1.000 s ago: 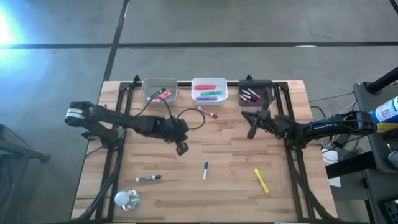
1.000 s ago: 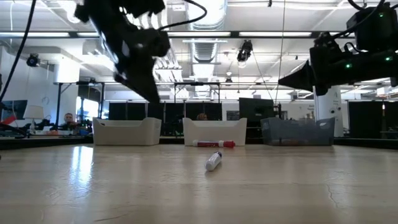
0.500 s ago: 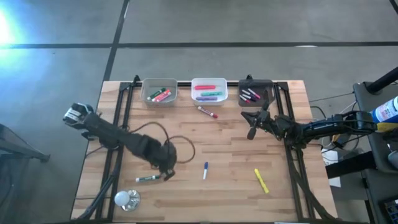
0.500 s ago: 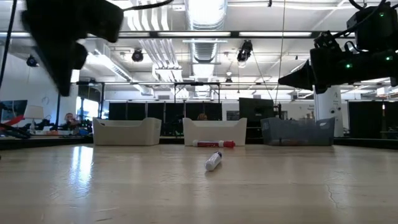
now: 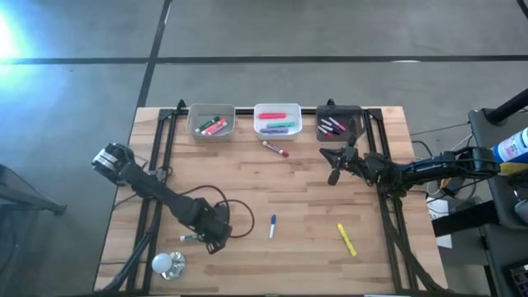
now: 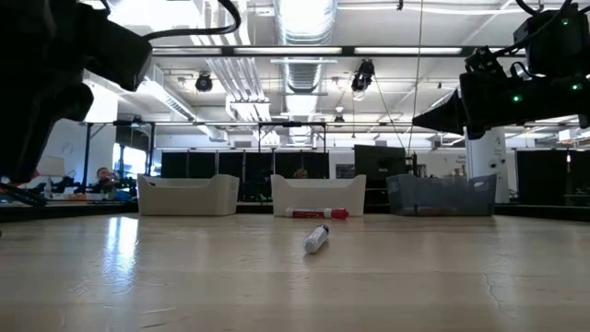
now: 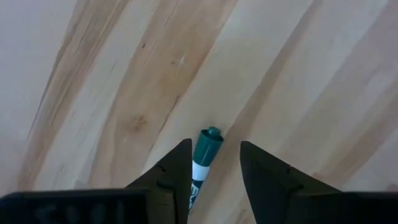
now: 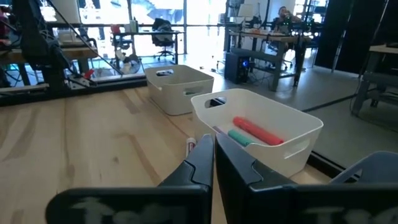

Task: Pick & Place Markers
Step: Put the dark green marker pen into the gray bin

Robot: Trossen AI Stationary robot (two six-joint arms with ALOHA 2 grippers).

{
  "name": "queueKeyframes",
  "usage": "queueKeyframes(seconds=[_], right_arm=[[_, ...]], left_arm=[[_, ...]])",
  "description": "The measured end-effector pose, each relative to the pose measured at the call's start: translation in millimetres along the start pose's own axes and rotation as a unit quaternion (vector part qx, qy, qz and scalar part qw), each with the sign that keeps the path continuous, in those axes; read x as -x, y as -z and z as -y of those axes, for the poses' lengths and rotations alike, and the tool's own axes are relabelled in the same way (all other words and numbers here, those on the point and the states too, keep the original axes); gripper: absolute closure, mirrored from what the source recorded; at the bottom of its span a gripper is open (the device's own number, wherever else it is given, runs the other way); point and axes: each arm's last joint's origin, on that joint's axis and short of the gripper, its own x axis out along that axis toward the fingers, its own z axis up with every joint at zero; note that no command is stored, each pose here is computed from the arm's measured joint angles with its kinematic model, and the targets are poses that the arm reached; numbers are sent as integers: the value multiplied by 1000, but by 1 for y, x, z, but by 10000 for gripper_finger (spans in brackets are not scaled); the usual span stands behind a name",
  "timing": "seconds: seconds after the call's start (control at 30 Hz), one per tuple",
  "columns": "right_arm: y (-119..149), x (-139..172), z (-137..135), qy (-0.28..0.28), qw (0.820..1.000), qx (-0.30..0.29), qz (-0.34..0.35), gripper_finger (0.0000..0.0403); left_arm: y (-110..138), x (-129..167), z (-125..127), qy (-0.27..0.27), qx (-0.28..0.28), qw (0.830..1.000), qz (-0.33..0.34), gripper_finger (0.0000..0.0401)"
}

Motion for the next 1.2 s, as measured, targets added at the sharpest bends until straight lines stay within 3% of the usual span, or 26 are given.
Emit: queueKeyframes(seconds=[0.7, 0.93, 1.0, 1.2], right_arm=[[1, 0, 0, 0, 1000, 3, -7, 390], [2, 0, 0, 0, 1000, 3, -8, 390], [2, 0, 0, 0, 1000, 3, -8, 390], [2, 0, 0, 0, 1000, 4, -9, 390]], left_arm=[[4, -49, 8, -63, -22, 996, -63, 275], [4, -59, 8, -71, -18, 994, -82, 329], [4, -58, 7, -73, -14, 994, -83, 350], [-4, -30, -14, -93, 37, 994, -52, 351]])
